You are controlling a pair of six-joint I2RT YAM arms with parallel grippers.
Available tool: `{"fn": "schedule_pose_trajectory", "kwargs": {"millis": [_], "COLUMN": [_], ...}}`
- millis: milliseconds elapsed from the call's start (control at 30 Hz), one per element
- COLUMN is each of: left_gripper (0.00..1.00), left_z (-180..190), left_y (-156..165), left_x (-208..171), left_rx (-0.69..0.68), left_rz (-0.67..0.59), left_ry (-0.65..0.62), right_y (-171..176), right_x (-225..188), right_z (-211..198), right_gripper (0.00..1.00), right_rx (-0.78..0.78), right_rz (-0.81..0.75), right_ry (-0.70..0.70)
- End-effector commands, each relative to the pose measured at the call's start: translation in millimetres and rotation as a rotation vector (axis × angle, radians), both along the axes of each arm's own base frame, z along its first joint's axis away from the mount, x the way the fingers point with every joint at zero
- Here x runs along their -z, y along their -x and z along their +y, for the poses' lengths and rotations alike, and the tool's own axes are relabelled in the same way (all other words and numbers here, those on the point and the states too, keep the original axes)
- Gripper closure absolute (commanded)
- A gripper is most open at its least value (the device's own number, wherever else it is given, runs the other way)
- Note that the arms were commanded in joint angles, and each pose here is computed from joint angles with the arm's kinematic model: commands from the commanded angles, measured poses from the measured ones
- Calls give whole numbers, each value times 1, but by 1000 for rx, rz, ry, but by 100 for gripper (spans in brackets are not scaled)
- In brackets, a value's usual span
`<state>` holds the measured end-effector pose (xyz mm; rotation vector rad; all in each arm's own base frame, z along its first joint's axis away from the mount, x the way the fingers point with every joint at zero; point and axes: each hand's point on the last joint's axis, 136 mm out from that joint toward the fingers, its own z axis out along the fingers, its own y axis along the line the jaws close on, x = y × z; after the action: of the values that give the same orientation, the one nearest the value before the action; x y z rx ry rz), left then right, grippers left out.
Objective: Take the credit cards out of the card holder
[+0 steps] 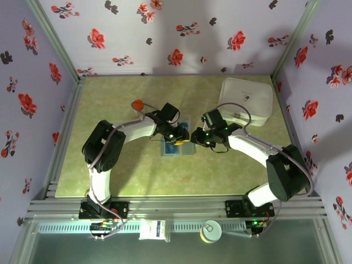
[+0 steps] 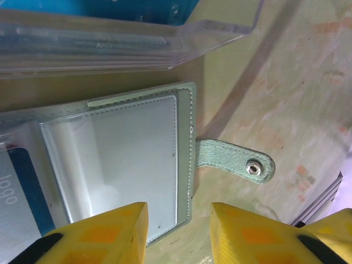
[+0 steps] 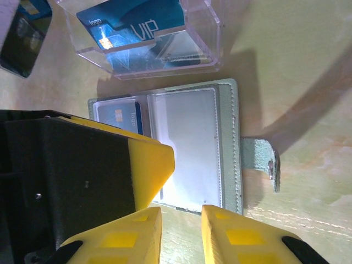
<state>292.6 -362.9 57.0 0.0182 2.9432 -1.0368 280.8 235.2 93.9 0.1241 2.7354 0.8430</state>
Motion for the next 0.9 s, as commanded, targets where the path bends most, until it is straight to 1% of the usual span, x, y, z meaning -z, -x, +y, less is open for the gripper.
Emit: {"fn": "schedule_pose_trajectory", "kwargs": {"millis": [0, 300, 600, 767, 867], "left_gripper": [66, 69, 70, 71, 72], "left_z": [2, 27, 58, 82, 90], "left_y": [-1, -5, -1, 4, 4], "left_x": [-8, -14, -14, -7, -5], "left_rx": [8, -40, -94, -142, -168], "left_rz": [-18, -52, -62, -58, -50], "left_ry": [-12, -14, -2, -7, 8], "right_y": [0, -5, -6, -8, -6], "right_x": [2, 6, 16, 20, 25], "right_z": [2, 21, 56, 77, 86], "right_gripper": [73, 73, 73, 73, 73], "right_rx": [5, -16, -88, -128, -152], "right_rz": [11, 36, 74, 93, 111], "right_ry": [-21, -33, -9, -4, 2]}}
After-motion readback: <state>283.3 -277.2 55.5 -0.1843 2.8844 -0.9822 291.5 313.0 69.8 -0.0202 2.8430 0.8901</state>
